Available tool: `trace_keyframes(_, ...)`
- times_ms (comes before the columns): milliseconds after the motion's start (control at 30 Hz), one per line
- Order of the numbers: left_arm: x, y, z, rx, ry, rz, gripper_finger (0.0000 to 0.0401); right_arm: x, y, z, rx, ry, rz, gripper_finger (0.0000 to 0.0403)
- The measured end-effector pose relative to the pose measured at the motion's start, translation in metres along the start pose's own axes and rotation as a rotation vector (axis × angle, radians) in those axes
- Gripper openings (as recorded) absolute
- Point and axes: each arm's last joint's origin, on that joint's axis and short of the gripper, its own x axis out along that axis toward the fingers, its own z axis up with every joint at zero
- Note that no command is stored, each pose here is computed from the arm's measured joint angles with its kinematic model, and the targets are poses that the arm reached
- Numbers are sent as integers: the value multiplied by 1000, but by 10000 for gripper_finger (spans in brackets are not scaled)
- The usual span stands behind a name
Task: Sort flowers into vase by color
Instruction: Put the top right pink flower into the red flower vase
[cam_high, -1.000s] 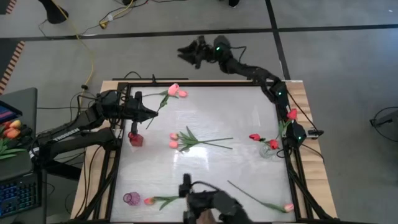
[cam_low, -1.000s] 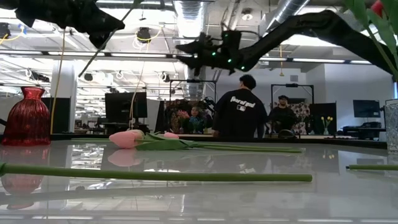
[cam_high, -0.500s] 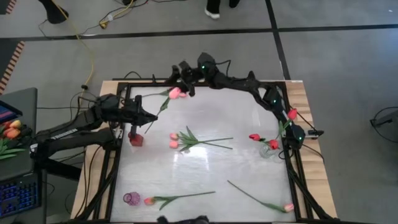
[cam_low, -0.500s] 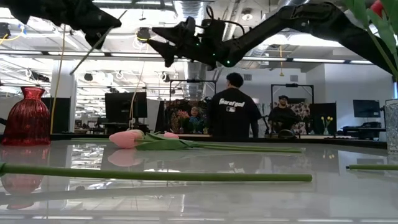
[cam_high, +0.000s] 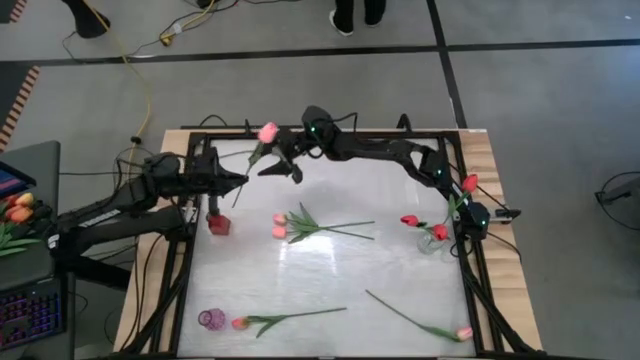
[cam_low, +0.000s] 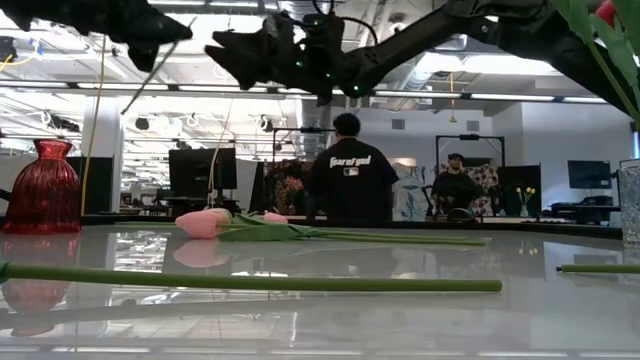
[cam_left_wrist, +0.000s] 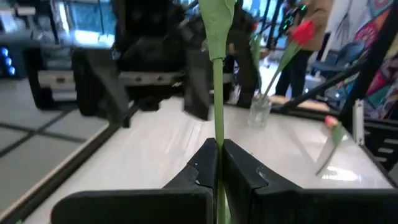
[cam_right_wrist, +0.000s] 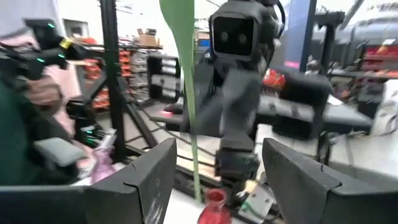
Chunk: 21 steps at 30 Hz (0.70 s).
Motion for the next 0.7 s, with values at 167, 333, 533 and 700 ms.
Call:
trace_keyframes(167,9,3,-4,-4,47,7,0,14,9,0,-30,-8,-41,265)
trace_keyframes(333,8,4,-2,14,32,44,0,17,12,-1,-13,-9,-33,260)
trace_keyframes(533,8,4,-2,17,31,53,0,18,13,-1,-12,-9,-29,193)
trace_keyframes(700,8,4,-2,17,29,77,0,18,13,-1,-15,-8,-31,103)
